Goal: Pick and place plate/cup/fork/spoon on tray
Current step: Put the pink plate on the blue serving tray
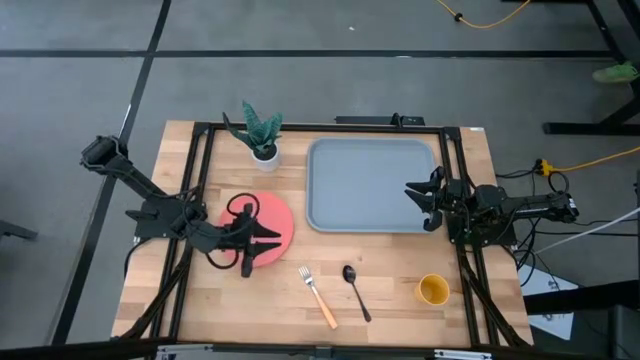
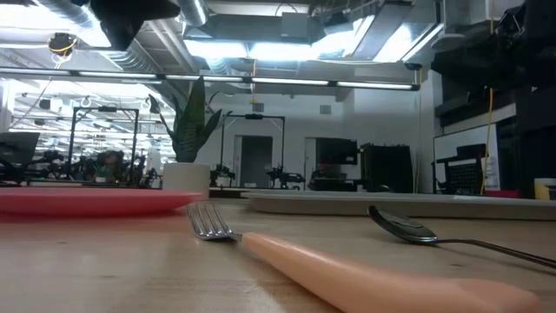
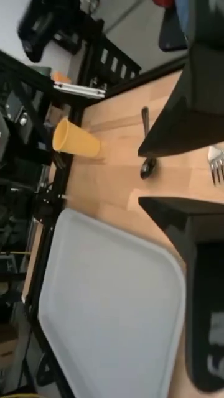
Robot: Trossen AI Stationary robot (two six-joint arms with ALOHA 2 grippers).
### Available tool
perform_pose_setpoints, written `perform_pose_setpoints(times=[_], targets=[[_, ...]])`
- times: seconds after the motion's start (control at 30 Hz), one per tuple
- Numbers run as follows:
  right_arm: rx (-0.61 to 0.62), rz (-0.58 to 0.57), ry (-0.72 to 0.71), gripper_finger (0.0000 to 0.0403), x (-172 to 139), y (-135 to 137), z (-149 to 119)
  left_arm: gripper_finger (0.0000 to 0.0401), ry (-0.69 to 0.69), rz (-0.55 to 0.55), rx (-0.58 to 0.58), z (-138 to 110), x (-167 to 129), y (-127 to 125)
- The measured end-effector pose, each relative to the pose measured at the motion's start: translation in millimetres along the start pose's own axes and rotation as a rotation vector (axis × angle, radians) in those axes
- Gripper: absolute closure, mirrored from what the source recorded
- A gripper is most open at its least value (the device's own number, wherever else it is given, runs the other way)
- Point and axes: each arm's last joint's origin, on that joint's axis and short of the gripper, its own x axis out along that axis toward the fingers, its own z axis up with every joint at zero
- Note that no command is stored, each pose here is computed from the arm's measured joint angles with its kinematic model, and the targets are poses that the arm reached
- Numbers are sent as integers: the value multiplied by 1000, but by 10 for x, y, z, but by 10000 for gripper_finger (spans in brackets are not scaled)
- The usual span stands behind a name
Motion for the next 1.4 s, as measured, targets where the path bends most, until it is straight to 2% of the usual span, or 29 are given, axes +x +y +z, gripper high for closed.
perform_pose_setpoints(times=[0.13, 0.23, 0.37, 0.47, 0.57, 0.63, 0.77, 0.97, 1.07, 1.27, 1.4], targets=[[1, 0, -1, 299, 0, 0, 1, 272, 39, 0, 80, -56, 72, -94], [14, 0, -5, 299, 0, 0, 5, 272, 73, -3, 166, 97, 132, -265], [24, 0, -4, 299, 0, 0, 4, 271, 274, 66, 314, 208, 208, -432], [22, 0, 1, 299, 0, 0, -1, 271, 442, 164, 356, 149, 281, -474], [19, -1, 8, 299, 0, -1, -8, 272, 536, 238, 375, 63, 370, -494], [17, -1, 12, 299, 0, -1, -12, 272, 535, 259, 334, 1, 454, -516], [8, -2, 23, 299, 0, -2, -24, 272, 477, 253, 129, -119, 643, -631], [-40, -2, 29, 299, -1, -3, -30, 272, 460, 181, 37, -245, 829, -744], [-51, -3, 48, 299, -1, -4, -49, 272, 481, 190, 54, -324, 869, -745], [-40, -7, 92, 299, -4, -9, -94, 273, 647, 278, 212, -624, 901, -644], [-42, -7, 99, 299, -5, -10, -101, 273, 697, 309, 257, -746, 926, -613]])
